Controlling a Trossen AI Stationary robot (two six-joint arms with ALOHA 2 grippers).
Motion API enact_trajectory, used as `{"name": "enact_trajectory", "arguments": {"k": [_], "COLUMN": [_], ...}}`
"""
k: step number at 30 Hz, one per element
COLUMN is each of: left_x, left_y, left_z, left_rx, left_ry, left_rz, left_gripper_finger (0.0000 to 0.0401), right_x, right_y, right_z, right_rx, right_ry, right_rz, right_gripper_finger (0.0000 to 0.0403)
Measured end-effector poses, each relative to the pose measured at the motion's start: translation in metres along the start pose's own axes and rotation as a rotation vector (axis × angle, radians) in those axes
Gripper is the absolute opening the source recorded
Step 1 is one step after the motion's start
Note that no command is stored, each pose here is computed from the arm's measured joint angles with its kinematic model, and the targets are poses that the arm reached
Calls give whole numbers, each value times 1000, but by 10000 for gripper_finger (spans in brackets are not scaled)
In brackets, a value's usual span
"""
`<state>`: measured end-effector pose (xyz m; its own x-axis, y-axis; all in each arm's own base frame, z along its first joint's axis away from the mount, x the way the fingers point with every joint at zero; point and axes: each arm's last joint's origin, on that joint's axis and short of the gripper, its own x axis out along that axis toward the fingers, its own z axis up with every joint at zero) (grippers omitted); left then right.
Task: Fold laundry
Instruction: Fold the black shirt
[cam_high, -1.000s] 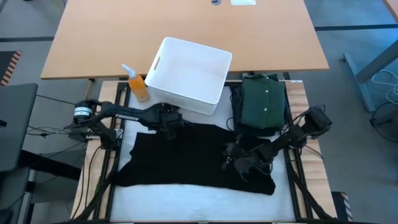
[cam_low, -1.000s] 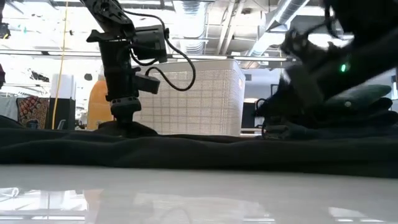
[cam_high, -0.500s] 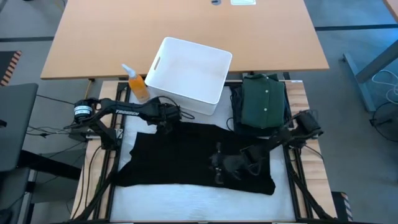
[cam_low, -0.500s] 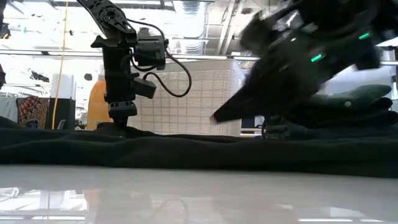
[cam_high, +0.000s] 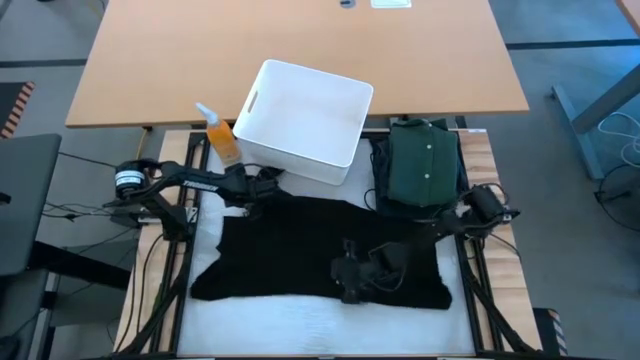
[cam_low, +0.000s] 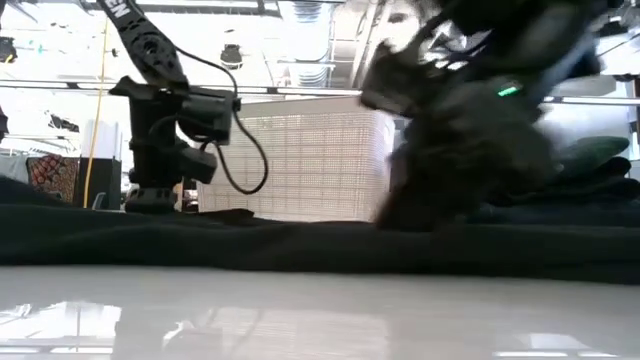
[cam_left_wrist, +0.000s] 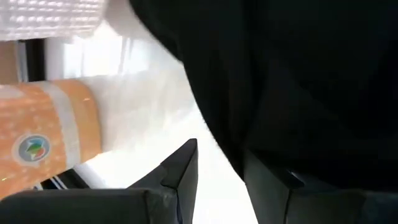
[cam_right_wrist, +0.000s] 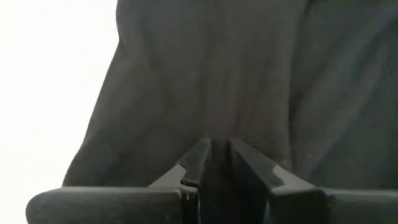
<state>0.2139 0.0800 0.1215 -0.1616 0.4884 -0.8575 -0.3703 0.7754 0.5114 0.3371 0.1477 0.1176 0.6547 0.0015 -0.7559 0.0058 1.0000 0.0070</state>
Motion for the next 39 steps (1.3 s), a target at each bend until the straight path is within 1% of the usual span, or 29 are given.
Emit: {"name": "enact_trajectory", "arguments": {"k": [3, 6, 8, 11, 14, 18, 20, 22, 24, 25, 26, 28, 30, 32, 35, 39], "left_x": [7, 9, 9, 9, 9, 9, 11, 12, 14, 15, 15, 16, 16, 16, 16, 16], "left_y": [-2, -3, -3, -3, -3, -3, -2, 1, 4, 5, 6, 6, 6, 6, 7, 7], "left_z": [-9, -12, -12, -11, -11, -13, -14, -14, -13, -12, -11, -11, -11, -12, -12, -13], "left_rx": [-18, -19, -17, 2, 26, 82, 114, 118, 101, 89, 81, 67, 55, 53, 57, 66], "left_ry": [10, 21, 20, 22, 26, 47, 56, 65, 65, 60, 58, 55, 57, 64, 73, 80], "left_rz": [29, 46, 44, 29, 23, 33, 51, 58, 44, 33, 24, 14, 8, 8, 9, 9], "left_gripper_finger": [113, 106, 95, 73, 51, 28, 17, 7, 2, 2, 2, 2, 1, 0, 0, 0], "right_x": [-16, -35, -47, -61, -74, -87, -91, -93, -85, -76, -65, -38, -12, 11, 44, 84], "right_y": [18, 36, 46, 58, 68, 74, 74, 74, 69, 64, 57, 41, 28, 21, 22, 33], "right_z": [-14, -27, -33, -36, -35, -32, -25, -11, 7, 17, 27, 44, 57, 68, 83, 95], "right_rx": [-35, -111, -136, -114, -76, -70, -69, -57, -35, -28, -30, -27, -18, -30, -82, -147], "right_ry": [93, 170, 186, 166, 95, -21, -110, -250, -397, -450, -489, -565, -607, -606, -590, -476], "right_rz": [5, 39, 47, 79, 76, -6, -49, -107, -172, -172, -141, -8, 78, 80, 48, 15], "right_gripper_finger": [81, 75, 72, 70, 70, 70, 70, 70, 70, 70, 70, 70, 70, 70, 70, 70]}}
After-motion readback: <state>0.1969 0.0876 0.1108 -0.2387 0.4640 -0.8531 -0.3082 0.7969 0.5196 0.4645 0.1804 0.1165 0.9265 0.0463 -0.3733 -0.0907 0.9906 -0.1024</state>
